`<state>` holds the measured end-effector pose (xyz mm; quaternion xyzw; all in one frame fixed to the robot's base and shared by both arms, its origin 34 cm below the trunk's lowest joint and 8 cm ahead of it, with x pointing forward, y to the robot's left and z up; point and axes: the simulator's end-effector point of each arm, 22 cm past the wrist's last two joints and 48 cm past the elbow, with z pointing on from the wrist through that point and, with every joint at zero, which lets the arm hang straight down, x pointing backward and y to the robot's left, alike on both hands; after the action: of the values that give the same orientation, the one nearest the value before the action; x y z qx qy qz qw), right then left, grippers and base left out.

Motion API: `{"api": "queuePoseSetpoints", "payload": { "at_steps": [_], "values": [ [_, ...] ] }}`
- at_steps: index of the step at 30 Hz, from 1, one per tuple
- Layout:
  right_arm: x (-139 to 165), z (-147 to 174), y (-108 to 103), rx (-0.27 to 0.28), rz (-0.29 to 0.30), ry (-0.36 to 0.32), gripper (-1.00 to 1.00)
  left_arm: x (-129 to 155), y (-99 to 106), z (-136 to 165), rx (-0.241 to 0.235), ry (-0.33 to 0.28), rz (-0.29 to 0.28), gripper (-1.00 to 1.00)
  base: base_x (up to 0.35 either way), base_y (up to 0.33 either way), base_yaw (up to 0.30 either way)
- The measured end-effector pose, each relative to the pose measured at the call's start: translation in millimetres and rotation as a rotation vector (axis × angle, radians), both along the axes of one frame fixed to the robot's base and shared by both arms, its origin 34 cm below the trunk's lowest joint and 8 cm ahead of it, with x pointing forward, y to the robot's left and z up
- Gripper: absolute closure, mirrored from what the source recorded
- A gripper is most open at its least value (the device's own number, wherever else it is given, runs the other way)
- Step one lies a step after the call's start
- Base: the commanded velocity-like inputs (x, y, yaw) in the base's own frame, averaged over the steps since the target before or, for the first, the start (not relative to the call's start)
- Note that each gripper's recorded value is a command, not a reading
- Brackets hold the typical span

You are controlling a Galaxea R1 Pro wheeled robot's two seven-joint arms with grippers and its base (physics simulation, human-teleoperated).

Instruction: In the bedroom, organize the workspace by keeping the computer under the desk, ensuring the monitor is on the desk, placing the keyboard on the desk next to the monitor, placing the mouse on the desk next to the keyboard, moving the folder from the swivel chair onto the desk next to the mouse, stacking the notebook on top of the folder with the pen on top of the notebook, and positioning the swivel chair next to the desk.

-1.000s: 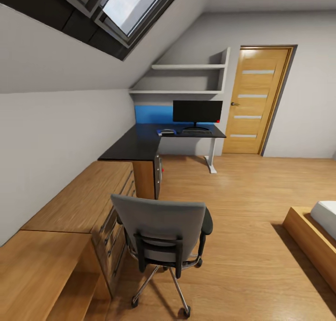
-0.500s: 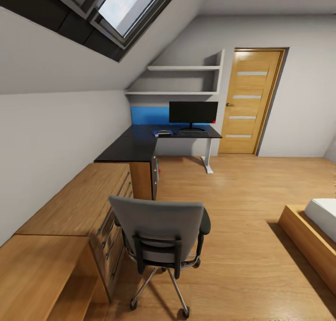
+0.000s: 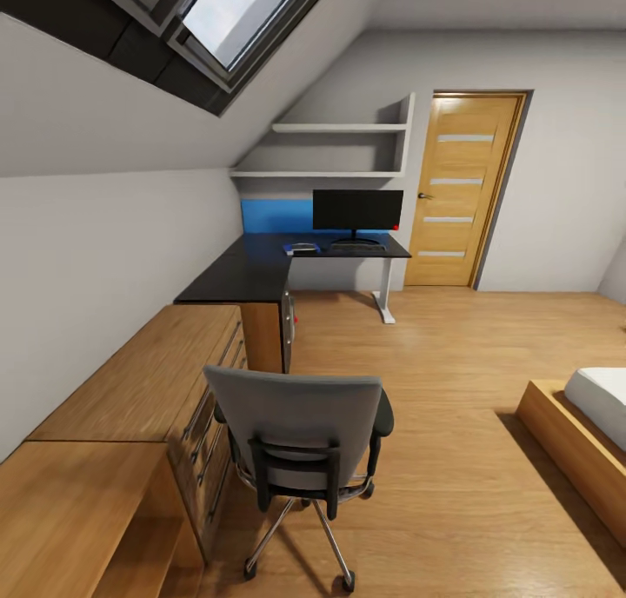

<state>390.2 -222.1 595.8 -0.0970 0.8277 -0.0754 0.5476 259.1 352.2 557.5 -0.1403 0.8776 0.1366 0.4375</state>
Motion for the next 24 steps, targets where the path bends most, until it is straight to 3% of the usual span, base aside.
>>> {"api": "queuePoseSetpoints", "payload": {
  "at_steps": [12, 15, 19, 20, 22, 23, 24],
  "values": [
    [0, 0, -4, -0.003, -0.011, 0.0, -1.0, 0, -4, 0, -0.004, -0.003, 0.004, -1.0, 0.0, 0.0, 0.0],
    [0, 0, -5, -0.003, -0.016, 0.0, -1.0, 0, -19, -2, -0.025, -0.002, 0.006, -1.0, 0.0, 0.0, 0.0],
    [0, 0, -6, -0.004, -0.017, 0.0, -1.0, 1, -23, -2, -0.032, -0.004, 0.009, -1.0, 0.0, 0.0, 0.0],
    [9, 5, 4, 0.019, -0.005, -0.023, -1.0, 40, -29, 12, -0.045, -0.103, 0.001, -1.0, 0.0, 0.0, 0.0],
    [20, 10, 12, 0.036, -0.01, -0.039, -1.0, 69, -32, 25, -0.054, -0.18, -0.002, -1.0, 0.0, 0.0, 0.0],
    [57, 12, 28, 0.035, -0.036, -0.012, -1.0, 85, -48, 0, -0.144, -0.048, 0.006, -1.0, 0.0, 0.0, 0.0],
    [114, 39, 42, 0.055, -0.03, -0.087, -1.0, 135, -61, 15, -0.191, -0.09, -0.016, -1.0, 0.0, 0.0, 0.0]
  ]
}}
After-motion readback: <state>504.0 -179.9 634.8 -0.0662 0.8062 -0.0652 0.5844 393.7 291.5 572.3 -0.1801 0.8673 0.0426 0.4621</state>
